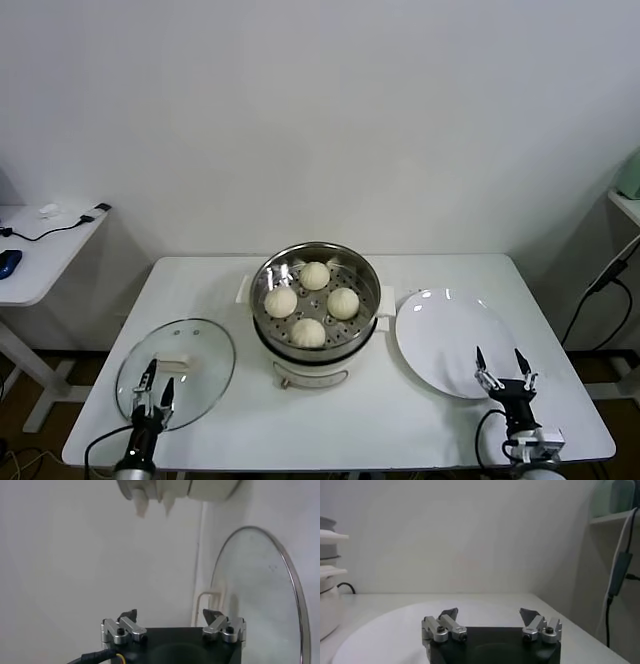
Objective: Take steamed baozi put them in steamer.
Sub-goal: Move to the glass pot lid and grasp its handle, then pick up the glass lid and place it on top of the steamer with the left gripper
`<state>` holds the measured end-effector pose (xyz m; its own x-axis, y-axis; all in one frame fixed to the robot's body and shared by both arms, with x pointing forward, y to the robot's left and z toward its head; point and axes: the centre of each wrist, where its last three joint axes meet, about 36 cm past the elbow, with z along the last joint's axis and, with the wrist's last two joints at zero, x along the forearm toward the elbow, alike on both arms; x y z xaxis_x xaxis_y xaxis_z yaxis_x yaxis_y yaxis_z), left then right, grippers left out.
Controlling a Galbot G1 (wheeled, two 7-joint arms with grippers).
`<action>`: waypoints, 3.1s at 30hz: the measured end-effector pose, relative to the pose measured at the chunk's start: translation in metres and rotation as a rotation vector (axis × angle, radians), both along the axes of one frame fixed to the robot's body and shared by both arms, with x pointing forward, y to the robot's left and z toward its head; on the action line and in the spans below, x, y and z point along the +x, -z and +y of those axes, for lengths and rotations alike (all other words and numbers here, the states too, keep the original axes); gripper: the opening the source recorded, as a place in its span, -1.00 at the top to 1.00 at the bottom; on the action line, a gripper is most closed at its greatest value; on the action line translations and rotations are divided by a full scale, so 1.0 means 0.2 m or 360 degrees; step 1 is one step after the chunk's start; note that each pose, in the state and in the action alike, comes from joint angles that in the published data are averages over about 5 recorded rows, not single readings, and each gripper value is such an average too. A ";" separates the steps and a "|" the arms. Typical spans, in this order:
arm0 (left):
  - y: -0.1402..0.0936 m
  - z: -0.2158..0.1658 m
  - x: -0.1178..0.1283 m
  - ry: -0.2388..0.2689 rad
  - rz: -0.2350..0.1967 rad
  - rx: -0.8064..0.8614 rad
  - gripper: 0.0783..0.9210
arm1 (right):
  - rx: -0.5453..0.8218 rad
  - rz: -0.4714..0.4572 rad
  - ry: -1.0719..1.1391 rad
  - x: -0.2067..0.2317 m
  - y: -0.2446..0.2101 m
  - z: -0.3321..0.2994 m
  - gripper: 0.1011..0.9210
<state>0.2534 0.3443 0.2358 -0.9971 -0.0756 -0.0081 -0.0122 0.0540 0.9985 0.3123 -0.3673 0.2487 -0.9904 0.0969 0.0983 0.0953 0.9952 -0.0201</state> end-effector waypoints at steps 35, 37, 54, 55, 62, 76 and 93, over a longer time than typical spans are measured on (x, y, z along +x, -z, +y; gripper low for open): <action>0.07 0.10 0.28 -0.0045 0.0058 0.0119 0.02 | 0.0002 0.0062 0.0030 -0.06 0.09 0.02 -0.76; 0.08 0.11 0.29 -0.0038 0.0054 0.0121 0.16 | 0.0001 0.0064 0.0030 -0.06 0.09 0.02 -0.76; 0.10 0.16 0.27 -0.0010 0.0021 0.0149 0.88 | -0.0005 0.0076 0.0020 -0.09 0.10 0.04 -0.76; 0.07 0.16 0.27 -0.0012 0.0014 0.0149 0.88 | -0.0006 0.0078 0.0018 -0.09 0.09 0.04 -0.76; -0.17 0.12 0.26 -0.0111 -0.0009 0.0139 0.88 | -0.0025 0.0092 0.0012 -0.09 0.08 0.05 -0.76; -0.82 -0.17 0.39 -0.0425 -0.0033 0.0056 0.88 | -0.0085 0.0138 0.0004 -0.07 0.02 0.08 -0.76; -1.04 -0.87 0.48 -0.0297 -0.0023 -0.0116 0.88 | -0.0118 0.0153 -0.0040 -0.09 -0.01 0.15 -0.76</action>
<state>0.3503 0.1704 0.4435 -0.9655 -0.2602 -0.0098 -0.0428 0.1215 0.9917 0.2952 -0.3367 0.2501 -0.9790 0.0824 0.1865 0.0642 0.9928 -0.1013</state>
